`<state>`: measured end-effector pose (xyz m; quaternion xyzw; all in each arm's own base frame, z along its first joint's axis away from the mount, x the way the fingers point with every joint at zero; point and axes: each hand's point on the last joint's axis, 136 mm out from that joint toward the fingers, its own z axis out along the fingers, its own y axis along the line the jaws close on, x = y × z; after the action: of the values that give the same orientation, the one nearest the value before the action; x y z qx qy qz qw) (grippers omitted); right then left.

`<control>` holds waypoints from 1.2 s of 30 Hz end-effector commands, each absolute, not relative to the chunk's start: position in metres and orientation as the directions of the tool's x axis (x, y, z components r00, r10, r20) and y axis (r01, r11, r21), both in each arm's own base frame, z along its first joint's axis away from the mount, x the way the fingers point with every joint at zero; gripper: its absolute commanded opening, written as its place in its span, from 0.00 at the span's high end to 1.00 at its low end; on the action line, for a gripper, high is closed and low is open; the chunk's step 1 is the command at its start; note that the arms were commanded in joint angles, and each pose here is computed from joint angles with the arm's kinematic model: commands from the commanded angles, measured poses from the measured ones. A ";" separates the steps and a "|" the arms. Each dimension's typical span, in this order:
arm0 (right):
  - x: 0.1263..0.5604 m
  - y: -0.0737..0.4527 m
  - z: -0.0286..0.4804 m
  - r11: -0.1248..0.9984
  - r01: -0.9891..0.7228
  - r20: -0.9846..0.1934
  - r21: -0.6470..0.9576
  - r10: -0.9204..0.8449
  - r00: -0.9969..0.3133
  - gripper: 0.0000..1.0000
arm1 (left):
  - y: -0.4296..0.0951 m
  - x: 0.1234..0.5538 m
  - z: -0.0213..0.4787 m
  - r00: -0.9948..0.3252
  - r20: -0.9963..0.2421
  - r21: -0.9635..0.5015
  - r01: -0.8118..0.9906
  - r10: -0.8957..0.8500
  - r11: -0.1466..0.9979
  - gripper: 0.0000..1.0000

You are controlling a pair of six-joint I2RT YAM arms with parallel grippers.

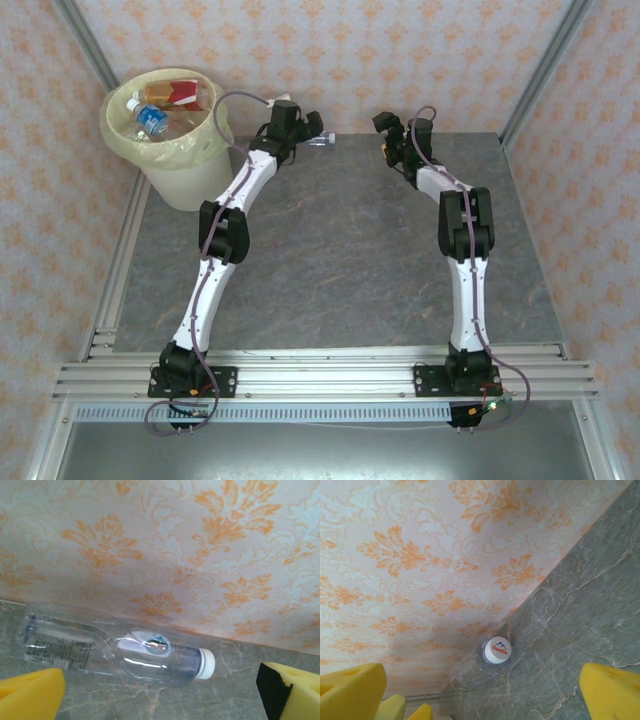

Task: Put the plastic bottles in the bin

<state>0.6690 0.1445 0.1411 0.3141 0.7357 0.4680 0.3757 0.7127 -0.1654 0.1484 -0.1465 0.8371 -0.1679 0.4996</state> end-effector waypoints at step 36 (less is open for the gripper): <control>0.662 0.178 0.133 0.458 -0.025 -0.378 0.889 0.701 -0.605 0.01 | -0.107 0.769 0.092 -0.254 -0.625 -0.755 -0.043 -0.739 0.654 0.00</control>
<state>0.6562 0.1697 0.1227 0.2517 0.7687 0.4601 0.3661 0.7646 -0.1060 0.0831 -0.2713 0.7472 -0.2709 0.5428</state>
